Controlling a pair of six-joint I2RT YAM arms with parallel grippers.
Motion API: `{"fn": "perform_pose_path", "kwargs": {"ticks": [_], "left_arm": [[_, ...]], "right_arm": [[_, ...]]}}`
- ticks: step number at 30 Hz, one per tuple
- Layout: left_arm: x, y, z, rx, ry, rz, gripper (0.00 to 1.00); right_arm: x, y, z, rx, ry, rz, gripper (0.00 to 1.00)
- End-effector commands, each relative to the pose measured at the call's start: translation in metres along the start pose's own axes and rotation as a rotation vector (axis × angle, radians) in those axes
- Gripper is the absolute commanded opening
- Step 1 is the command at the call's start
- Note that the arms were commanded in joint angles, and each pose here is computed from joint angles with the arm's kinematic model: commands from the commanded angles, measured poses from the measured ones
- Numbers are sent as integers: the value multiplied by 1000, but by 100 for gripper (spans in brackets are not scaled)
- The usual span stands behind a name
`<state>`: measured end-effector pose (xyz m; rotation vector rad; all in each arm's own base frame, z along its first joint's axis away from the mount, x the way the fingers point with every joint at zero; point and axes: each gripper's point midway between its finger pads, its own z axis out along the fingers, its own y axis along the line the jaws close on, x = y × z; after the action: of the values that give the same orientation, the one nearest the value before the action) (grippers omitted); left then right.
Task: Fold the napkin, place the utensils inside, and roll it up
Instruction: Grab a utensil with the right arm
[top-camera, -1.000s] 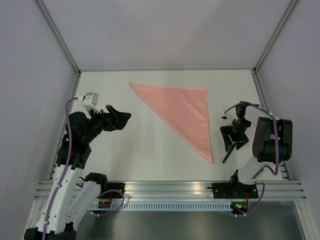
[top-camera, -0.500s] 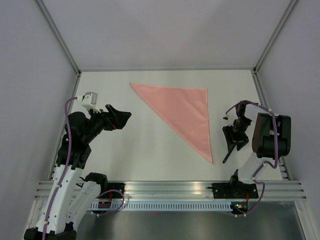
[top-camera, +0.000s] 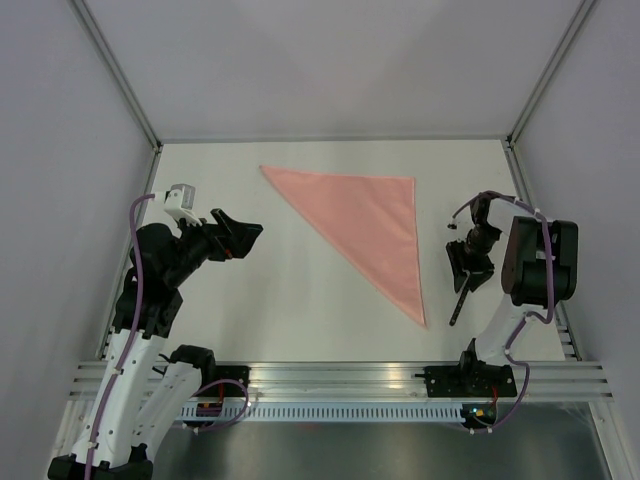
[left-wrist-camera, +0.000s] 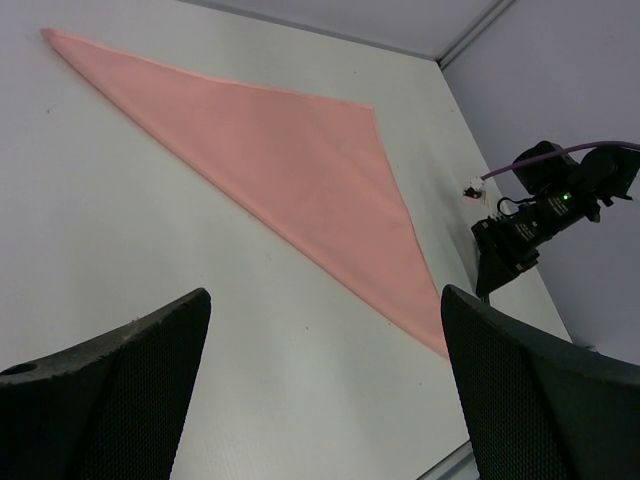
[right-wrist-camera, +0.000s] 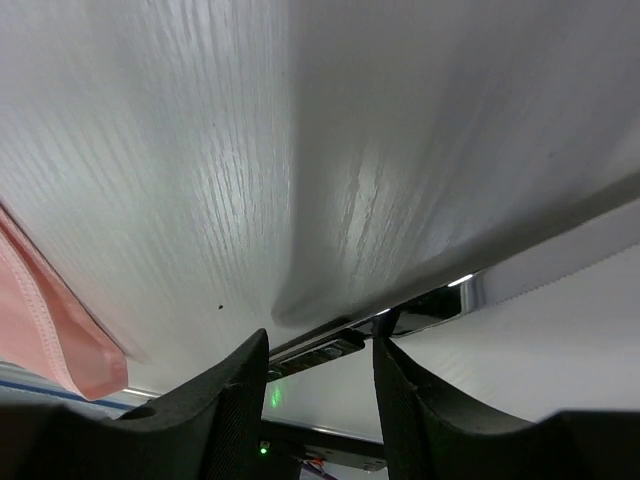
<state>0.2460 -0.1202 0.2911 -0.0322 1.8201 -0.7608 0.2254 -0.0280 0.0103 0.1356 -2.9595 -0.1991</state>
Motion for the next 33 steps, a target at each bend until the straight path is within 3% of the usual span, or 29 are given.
{"fn": "perform_pose_path", "kwargs": {"ticks": [1,18,33], "left_arm": [[-7,-9,1,41,-19,-26,100],[-5,-8,2,39,-13,-20,100],[-3,-7,5,40,1,-33,100]], "right_arm": [[-30,-22,6,140,-61,36,52],[-76,-33,5,262,-165,-40,48],[-35,-25,-26,256,-154,-201,58]]}}
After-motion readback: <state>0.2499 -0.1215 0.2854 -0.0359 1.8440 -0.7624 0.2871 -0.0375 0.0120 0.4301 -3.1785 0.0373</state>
